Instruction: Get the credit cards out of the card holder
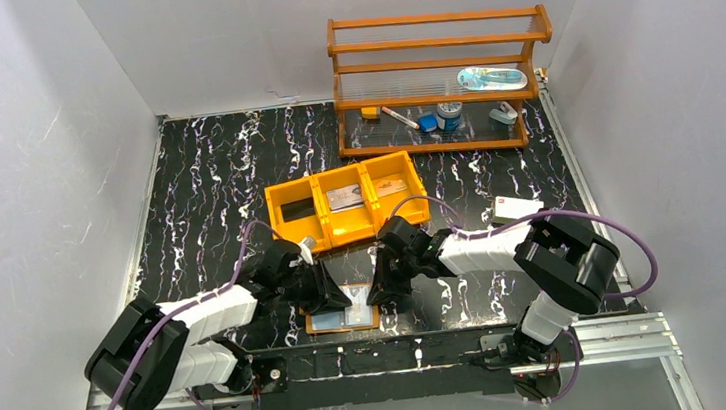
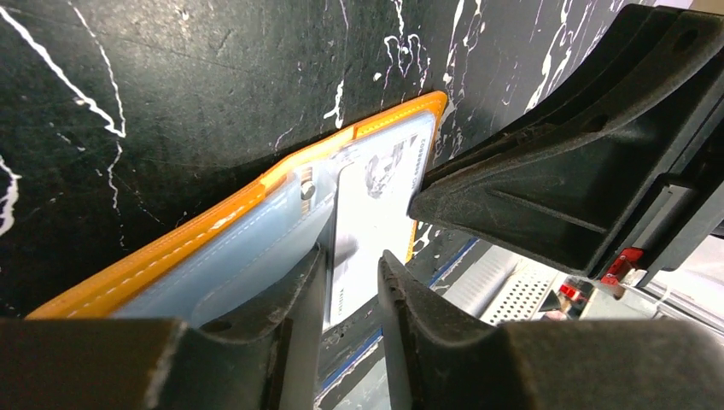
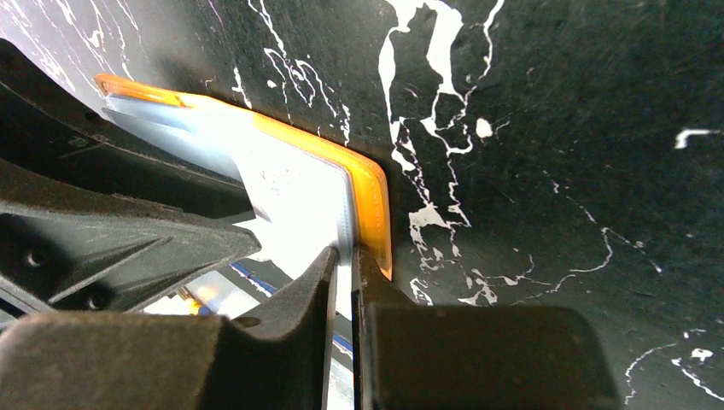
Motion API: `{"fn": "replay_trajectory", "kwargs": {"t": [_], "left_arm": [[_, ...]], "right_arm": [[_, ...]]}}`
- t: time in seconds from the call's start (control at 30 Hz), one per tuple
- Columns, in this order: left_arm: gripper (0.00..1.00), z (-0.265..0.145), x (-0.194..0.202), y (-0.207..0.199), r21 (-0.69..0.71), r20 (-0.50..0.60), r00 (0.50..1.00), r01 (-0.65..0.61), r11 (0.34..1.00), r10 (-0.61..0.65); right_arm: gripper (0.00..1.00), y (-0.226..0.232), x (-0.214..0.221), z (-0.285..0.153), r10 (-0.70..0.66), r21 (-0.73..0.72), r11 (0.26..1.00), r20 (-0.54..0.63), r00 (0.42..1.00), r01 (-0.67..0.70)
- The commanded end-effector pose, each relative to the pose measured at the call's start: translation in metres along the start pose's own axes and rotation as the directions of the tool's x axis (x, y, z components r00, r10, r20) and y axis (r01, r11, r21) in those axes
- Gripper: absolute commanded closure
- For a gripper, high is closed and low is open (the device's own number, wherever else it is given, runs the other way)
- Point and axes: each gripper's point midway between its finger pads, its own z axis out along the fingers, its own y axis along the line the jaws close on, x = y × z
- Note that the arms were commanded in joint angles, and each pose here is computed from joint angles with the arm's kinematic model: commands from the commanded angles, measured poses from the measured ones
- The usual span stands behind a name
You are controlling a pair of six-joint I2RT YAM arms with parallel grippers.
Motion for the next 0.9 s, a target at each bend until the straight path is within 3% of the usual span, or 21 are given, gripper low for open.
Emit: {"fn": "replay_trajectory", "kwargs": {"t": [0.0,0.23,0.57,0.87], "left_arm": [[0.77,0.006,0.005,-0.007,0.052,-0.021,1.000,0.007,0.999,-0.006],[1.00,0.003,-0.002,-0.025,0.098,-0.015,0.999,-0.036,0.995,0.038],[1.00,-0.009,-0.010,-0.015,-0.037,0.013,0.994,-0.104,0.994,0.105],[1.00,-0.015,-0.010,-0.009,-0.077,0.025,0.993,-0.115,0.990,0.118]], "right_arm": [[0.83,-0.002,0.007,0.012,-0.018,-0.004,1.000,-0.023,1.000,0.017],[0.84,0.001,0.007,0.011,-0.026,-0.008,1.000,-0.022,0.999,0.026],[0.69,0.001,-0.006,-0.005,-0.043,0.055,0.998,0.058,0.997,0.040],[0.75,0.025,-0.016,-0.025,-0.080,0.013,0.997,0.114,0.990,0.079]]}}
